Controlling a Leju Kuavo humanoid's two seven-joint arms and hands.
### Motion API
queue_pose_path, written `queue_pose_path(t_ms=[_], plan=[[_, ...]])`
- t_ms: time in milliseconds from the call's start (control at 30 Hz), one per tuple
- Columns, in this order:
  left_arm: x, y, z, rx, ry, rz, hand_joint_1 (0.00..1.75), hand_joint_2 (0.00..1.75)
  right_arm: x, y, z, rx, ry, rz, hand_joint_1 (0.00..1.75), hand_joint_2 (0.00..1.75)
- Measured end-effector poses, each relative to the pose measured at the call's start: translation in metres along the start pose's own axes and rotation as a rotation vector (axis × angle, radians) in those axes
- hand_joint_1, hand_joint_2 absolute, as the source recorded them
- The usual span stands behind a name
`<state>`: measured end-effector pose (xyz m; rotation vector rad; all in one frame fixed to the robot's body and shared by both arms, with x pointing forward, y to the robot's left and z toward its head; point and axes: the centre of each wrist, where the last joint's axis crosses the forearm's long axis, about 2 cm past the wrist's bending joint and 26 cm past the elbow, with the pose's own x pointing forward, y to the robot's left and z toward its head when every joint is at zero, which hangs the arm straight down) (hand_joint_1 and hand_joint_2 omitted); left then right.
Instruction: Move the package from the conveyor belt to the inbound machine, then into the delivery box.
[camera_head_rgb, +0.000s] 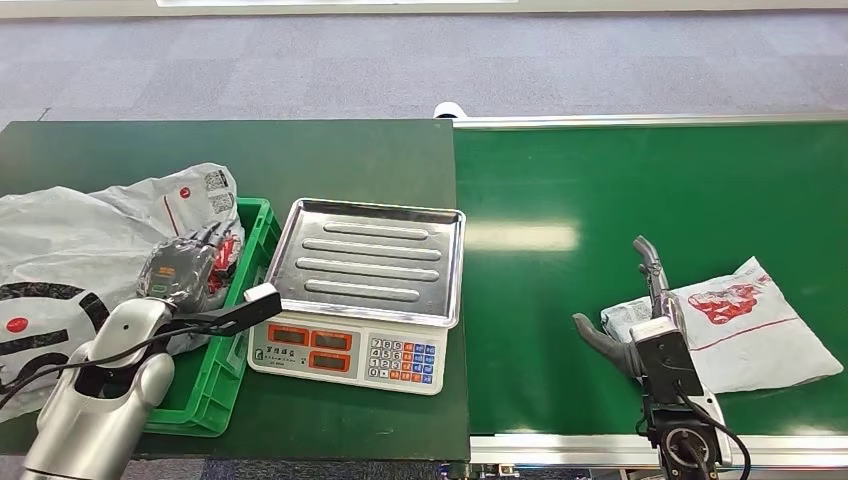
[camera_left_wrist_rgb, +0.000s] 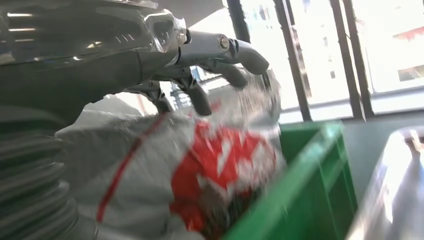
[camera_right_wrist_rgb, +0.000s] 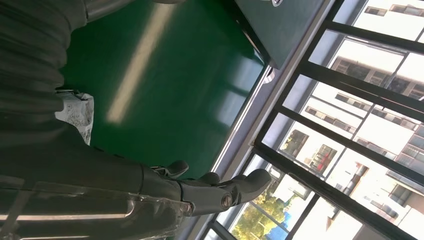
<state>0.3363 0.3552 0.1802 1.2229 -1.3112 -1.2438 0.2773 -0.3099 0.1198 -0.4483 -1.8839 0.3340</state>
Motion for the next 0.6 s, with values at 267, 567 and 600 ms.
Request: queue_pose_path(t_ms=[267, 567, 600], plan=[[0.013, 0.017, -0.002, 0.182, 0.075, -0.002, 0.0, 0.0, -0.001, 0.003, 0.005, 0.01, 0.016, 0.003, 0.0, 1.75], [0.007, 0.052, -0.002, 0.776, 0.115, 0.067, 0.0, 0.0, -0.002, 0.006, 0.014, 0.018, 0.03, 0.001, 0.0, 1.75], [0.007, 0.054, -0.002, 0.812, 0.105, 0.081, 0.0, 0.0, -0.002, 0.006, 0.014, 0.018, 0.03, 0.001, 0.0, 1.75]])
